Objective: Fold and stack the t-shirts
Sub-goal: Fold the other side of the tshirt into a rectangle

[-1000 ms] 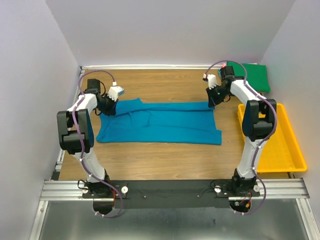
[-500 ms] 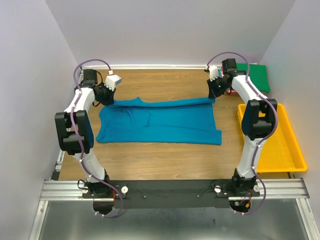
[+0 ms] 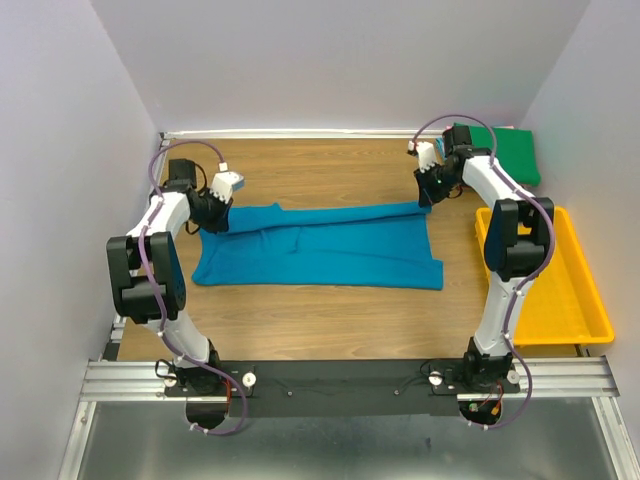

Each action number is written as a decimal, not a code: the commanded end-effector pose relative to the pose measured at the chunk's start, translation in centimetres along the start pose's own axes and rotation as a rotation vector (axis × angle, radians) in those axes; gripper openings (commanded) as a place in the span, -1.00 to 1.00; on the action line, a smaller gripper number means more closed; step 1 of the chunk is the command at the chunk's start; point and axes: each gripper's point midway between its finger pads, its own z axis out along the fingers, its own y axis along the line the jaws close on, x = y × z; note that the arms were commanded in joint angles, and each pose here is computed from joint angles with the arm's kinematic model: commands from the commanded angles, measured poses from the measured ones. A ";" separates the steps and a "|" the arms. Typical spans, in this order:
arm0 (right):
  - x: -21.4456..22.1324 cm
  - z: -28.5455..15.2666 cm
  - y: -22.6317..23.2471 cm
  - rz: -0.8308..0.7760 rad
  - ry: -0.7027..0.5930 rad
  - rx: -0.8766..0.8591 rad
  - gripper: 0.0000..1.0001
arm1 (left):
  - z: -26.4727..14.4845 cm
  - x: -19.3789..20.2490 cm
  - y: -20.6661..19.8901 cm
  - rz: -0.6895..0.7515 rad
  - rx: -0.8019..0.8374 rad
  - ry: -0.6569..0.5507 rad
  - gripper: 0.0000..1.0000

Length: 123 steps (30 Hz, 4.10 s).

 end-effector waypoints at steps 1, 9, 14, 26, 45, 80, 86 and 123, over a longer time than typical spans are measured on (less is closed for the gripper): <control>1.3 0.1 -0.3 -0.017 0.029 0.009 -0.99 | 0.8 2.2 -0.2 -0.010 -0.004 0.034 -1.00; 2.7 0.1 0.2 -0.014 0.062 0.005 -0.30 | 1.0 2.2 -0.2 0.014 0.039 0.056 -0.53; 0.6 -2.0 0.8 -0.012 -0.002 0.005 -0.02 | -1.1 -1.3 1.2 0.040 0.022 -0.007 -0.21; 0.3 -1.1 1.4 0.063 0.019 -0.062 -0.26 | 1.8 -2.9 4.8 -0.064 0.021 -0.016 -0.20; 4.5 1.5 1.9 0.107 0.137 -0.085 -0.29 | 3.7 -1.1 5.2 -0.077 0.036 0.030 -0.72; 7.5 1.2 1.9 0.053 0.223 -0.057 -0.85 | -2.4 7.9 -11.5 0.235 0.441 0.109 -1.00; 7.8 1.2 1.8 0.040 0.234 -0.053 -0.84 | -2.0 9.2 -12.5 0.286 0.446 0.166 -0.91; 6.9 1.6 2.3 0.146 0.257 -0.099 -0.54 | 7.9 -1.5 -15.9 0.279 0.189 0.152 -0.26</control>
